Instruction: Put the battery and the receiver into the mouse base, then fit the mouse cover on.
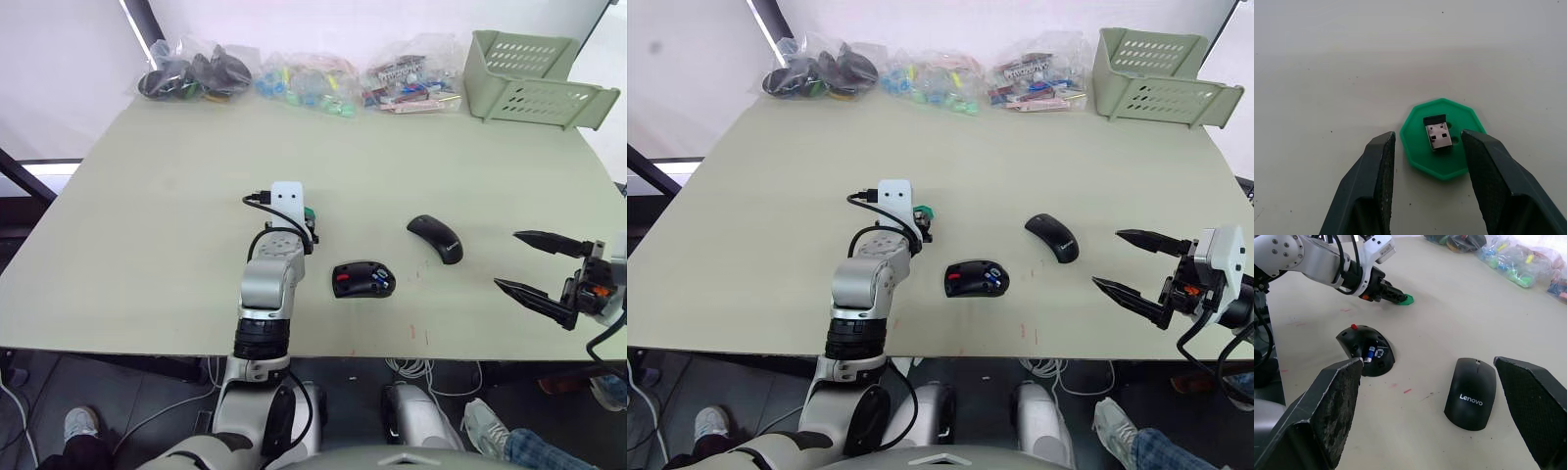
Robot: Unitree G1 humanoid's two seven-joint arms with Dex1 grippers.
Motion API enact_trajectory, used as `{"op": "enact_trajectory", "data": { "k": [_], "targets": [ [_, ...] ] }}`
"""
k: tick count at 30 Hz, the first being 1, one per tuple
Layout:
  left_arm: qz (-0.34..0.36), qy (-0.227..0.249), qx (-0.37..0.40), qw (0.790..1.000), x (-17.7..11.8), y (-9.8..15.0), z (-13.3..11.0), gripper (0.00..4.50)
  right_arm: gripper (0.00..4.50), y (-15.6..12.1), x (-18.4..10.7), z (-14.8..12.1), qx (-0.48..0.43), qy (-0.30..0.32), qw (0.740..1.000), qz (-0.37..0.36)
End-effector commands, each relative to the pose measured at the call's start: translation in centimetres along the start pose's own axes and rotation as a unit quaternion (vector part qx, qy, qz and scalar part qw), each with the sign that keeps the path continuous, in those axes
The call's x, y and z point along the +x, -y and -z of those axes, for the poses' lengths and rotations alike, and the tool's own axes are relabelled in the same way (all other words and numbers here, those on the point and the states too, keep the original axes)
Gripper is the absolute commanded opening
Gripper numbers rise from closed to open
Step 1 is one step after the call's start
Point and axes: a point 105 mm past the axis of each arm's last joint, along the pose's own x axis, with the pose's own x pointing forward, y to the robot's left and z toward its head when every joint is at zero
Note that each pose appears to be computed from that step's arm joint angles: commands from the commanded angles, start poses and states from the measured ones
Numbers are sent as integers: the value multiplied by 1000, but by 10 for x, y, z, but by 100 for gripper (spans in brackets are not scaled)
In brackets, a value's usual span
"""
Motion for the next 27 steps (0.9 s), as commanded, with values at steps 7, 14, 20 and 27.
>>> {"op": "enact_trajectory", "data": {
  "k": [7,14,20,27],
  "targets": [
    [3,18,3,1000,-2,1,-8,228,450,1,0,-13,-25,13,1000,-3],
    [-2,20,8,1000,-2,-1,-9,228,450,0,2,-13,-26,13,1000,-3],
    [2,19,9,1000,-2,1,-9,175,450,0,2,-13,-25,14,1000,-4],
    [-2,17,9,1000,-2,0,-8,175,450,-1,3,-13,-24,15,1000,-3]
  ]
}}
